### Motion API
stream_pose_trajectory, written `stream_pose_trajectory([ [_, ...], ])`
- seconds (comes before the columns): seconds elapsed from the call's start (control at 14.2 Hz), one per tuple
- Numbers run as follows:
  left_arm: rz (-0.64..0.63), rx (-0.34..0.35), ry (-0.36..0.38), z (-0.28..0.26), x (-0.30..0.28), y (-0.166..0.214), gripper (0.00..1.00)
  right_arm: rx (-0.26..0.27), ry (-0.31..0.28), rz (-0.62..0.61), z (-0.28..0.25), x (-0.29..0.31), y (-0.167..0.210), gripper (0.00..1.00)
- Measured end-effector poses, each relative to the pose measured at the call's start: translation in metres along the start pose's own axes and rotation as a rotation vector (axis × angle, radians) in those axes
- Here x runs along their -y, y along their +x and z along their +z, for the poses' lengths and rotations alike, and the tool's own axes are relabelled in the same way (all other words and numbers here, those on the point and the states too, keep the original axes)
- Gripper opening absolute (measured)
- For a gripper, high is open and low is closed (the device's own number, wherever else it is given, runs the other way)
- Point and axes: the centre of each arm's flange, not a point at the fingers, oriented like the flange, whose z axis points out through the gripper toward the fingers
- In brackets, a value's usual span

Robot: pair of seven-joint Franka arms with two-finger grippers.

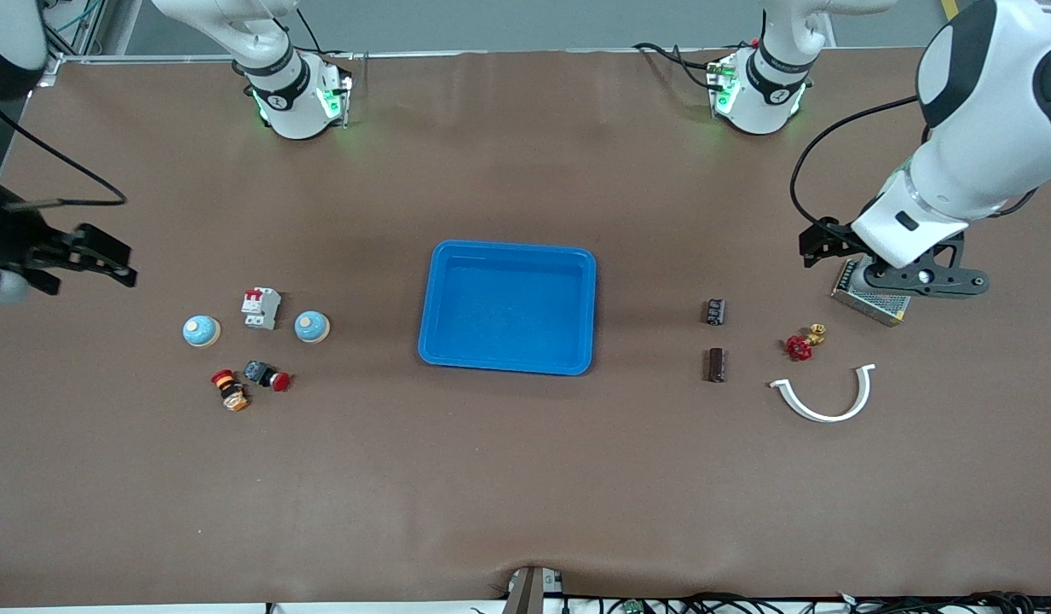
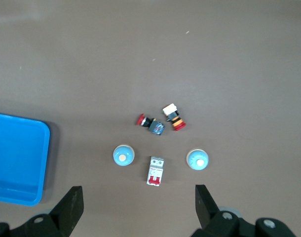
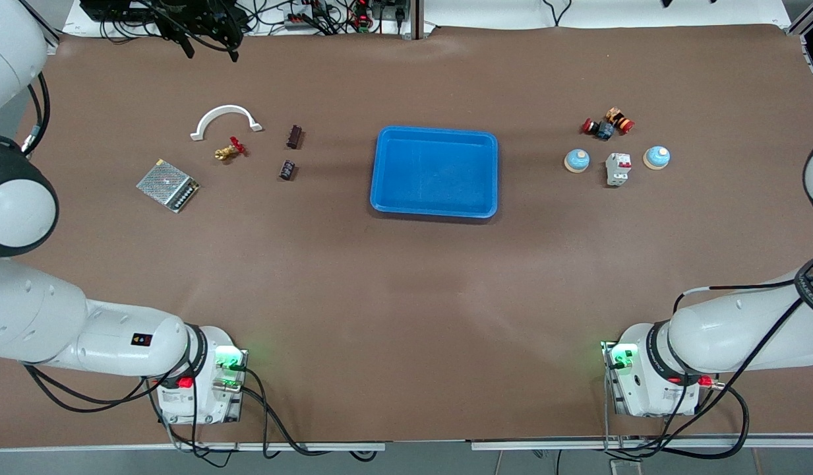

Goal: Place electrolytic capacitor and blue bell in tray
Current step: 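Move the left gripper toward the brown capacitors while the right gripper reaches the bells, then grasp the short capacitor with the left gripper while the right gripper grasps a bell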

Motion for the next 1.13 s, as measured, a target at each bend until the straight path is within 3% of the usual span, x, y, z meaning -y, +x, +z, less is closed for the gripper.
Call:
stream_pose_trajectory([
  [0.28, 0.015, -0.013, 0.002, 0.033, -0.009, -0.012, 1.00, 0.080, -0.002, -0.069, 0.052, 0.045, 0.020, 1.00],
  [0.71, 0.024, 0.025, 0.008, 0.086, -0.019, -0.031, 1.00, 0.165, -0.006, -0.046, 0.107, 0.054, 0.024, 1.00],
  [1.13, 0.011, 0.001, 0.006, 0.137, -0.039, -0.046, 1.00, 0.166, -0.020, -0.019, 0.176, 0.078, 0.017, 1.00],
])
